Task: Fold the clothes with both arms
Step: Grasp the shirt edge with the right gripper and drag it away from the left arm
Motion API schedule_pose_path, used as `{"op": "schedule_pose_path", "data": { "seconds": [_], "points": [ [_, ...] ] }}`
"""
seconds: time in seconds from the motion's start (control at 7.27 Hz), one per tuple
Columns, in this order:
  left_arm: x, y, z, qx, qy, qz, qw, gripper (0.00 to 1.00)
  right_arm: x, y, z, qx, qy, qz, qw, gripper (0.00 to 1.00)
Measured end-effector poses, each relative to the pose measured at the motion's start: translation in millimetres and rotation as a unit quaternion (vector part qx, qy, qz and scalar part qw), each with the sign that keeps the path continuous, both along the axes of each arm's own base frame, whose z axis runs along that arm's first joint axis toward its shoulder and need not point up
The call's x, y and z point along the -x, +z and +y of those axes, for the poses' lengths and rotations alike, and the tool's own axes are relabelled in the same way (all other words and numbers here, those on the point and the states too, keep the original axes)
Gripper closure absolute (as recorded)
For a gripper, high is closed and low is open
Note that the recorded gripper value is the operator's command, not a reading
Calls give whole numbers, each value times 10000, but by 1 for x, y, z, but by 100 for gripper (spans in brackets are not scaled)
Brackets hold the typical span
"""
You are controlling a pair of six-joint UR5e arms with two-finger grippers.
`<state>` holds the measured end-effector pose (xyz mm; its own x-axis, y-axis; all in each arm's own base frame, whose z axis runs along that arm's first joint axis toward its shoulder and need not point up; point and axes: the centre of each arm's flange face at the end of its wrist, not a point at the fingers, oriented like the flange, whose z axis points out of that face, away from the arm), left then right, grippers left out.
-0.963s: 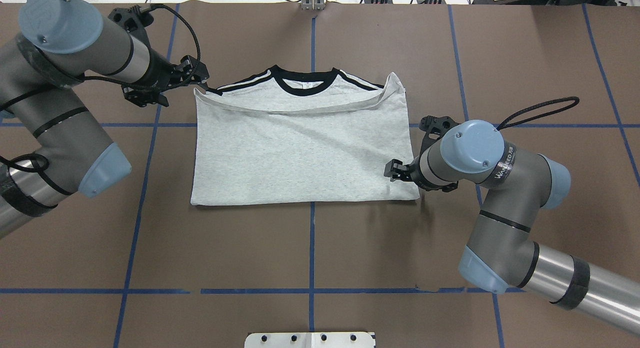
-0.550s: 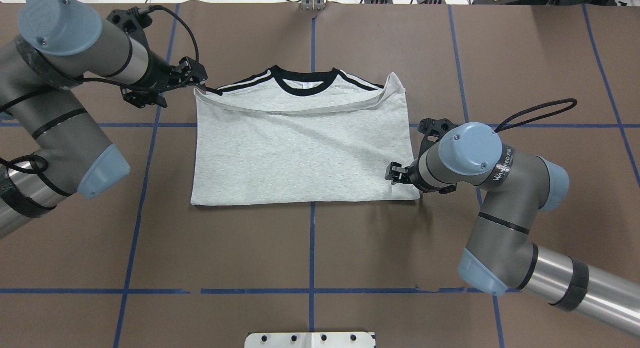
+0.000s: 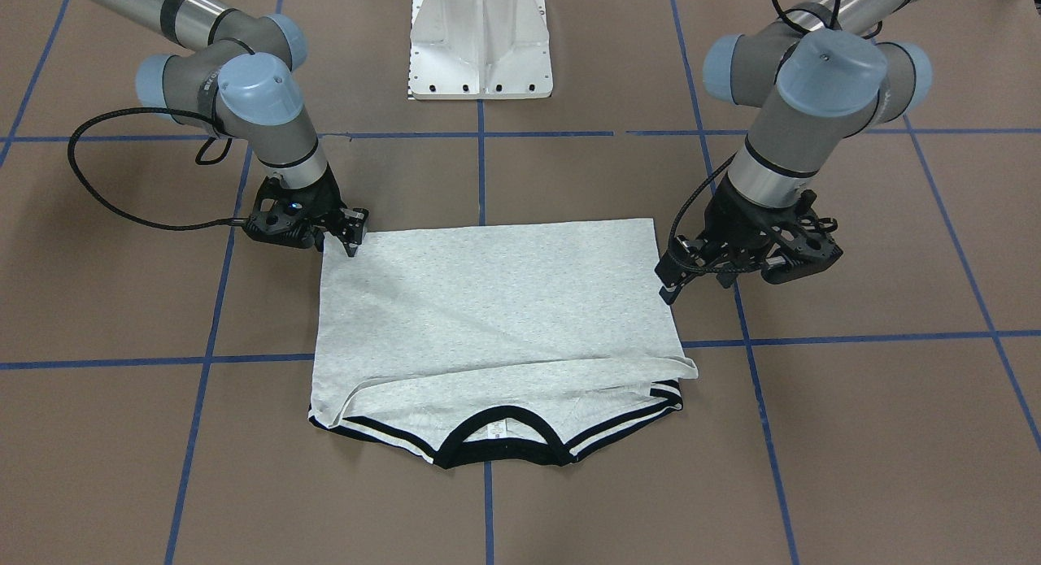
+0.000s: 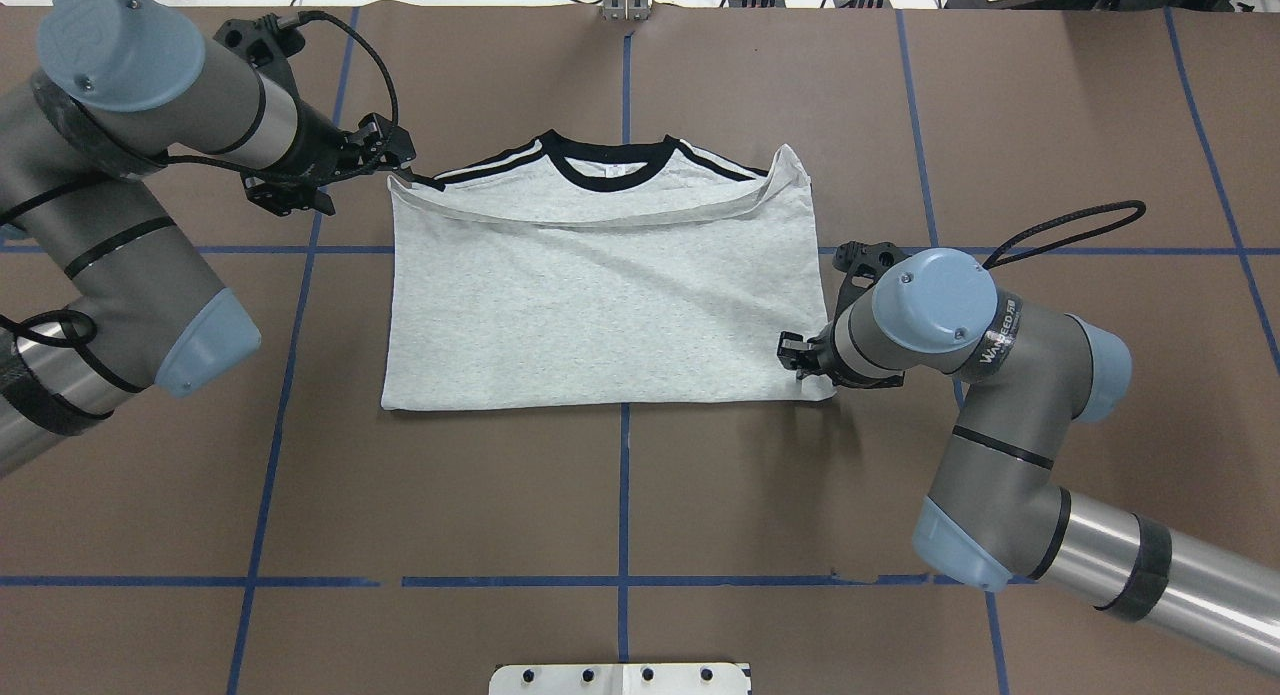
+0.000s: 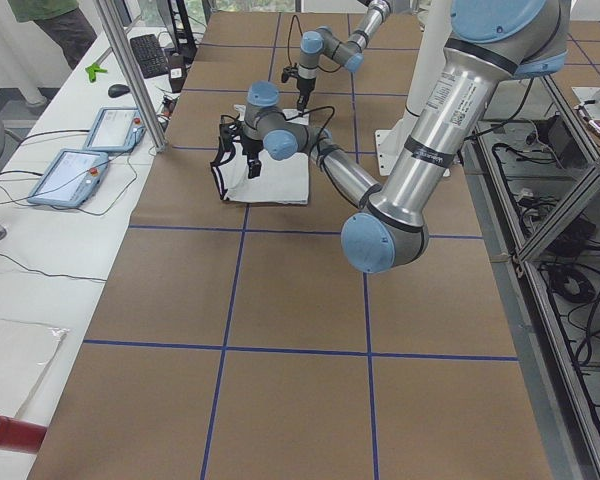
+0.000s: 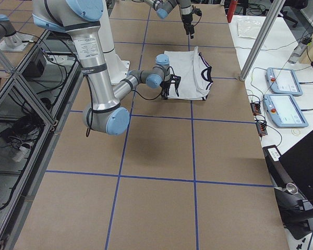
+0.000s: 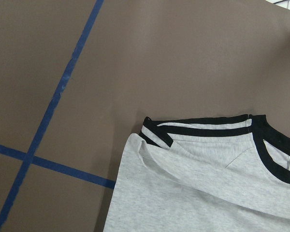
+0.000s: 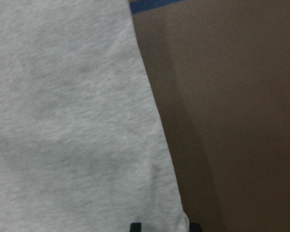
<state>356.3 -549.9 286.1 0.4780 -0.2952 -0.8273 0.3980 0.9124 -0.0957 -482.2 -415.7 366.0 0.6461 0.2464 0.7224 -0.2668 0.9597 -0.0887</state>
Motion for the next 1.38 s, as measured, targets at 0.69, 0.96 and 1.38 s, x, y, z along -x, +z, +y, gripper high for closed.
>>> {"op": "schedule_pose_path", "data": {
  "seconds": [0.69,0.96,1.38],
  "points": [
    [0,-9,1,-45,-2,54,10000,0,-46,-3,-32,-57,313,105,9994,100],
    [-2,-14,1,-53,-7,84,10000,0,-86,-13,-29,8,556,613,9966,100],
    [-10,-15,6,-72,22,81,9999,0,-124,8,33,441,281,1416,9885,100]
  ]
}}
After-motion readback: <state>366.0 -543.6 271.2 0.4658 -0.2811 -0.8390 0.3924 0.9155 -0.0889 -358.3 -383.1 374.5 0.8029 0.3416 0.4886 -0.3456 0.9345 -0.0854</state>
